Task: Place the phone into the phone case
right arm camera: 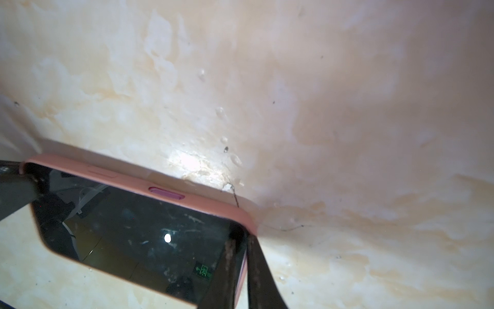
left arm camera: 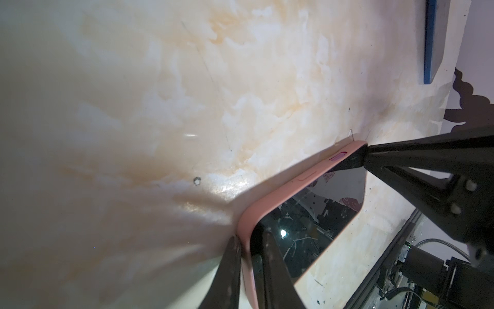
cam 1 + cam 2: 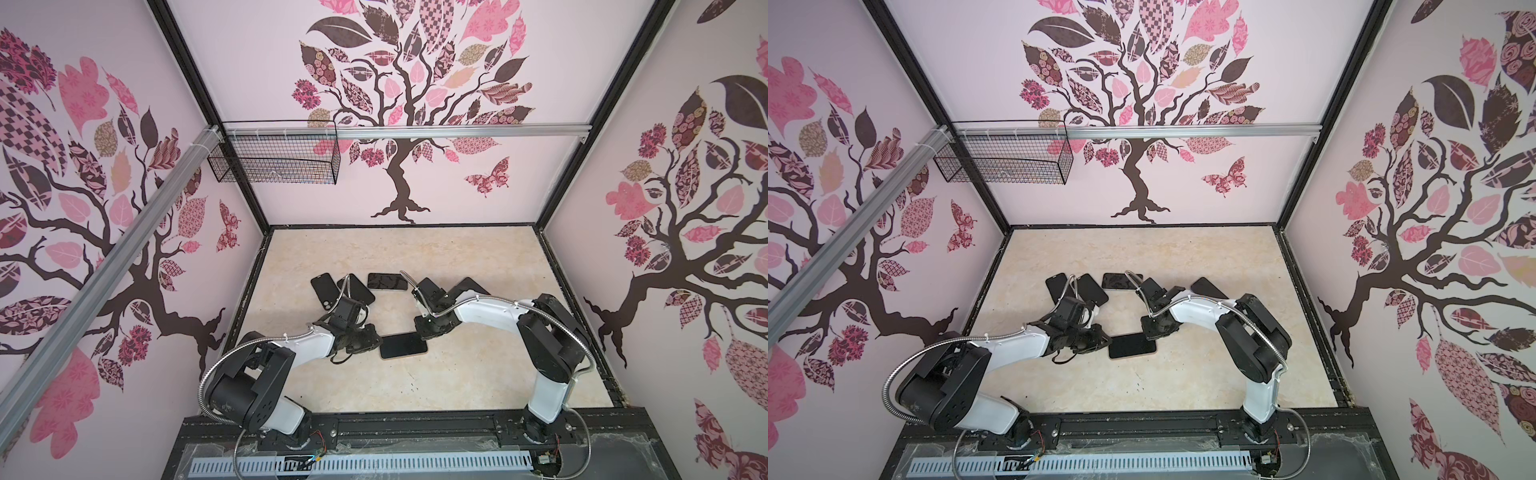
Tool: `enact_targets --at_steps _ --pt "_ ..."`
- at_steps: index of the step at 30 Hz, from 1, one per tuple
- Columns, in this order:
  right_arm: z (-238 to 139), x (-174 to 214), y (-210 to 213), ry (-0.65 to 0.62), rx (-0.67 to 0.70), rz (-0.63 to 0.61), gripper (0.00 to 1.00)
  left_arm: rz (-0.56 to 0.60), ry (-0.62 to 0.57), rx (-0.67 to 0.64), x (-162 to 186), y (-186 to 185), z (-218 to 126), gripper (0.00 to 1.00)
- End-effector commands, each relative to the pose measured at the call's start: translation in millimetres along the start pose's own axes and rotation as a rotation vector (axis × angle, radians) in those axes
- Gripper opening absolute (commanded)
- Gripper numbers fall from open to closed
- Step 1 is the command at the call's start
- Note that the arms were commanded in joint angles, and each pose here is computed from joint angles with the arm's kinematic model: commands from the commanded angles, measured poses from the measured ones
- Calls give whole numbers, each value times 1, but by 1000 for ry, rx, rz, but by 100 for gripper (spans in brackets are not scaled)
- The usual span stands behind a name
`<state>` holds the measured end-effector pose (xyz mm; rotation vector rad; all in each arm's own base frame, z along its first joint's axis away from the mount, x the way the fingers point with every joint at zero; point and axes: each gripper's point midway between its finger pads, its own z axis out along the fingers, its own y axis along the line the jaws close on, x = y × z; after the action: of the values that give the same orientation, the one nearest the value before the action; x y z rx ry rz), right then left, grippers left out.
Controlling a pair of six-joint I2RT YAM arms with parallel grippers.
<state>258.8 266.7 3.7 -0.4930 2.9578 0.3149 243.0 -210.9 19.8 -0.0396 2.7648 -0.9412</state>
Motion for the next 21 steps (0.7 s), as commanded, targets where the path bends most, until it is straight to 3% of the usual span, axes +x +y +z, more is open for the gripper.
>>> enact_targets --at_steps 1,21 --pt "134 119 -37 329 116 -74 14 43 39 -6 18 4 17 16" --pt "88 77 -25 260 154 -218 23 58 19 -127 14 19 5 21"
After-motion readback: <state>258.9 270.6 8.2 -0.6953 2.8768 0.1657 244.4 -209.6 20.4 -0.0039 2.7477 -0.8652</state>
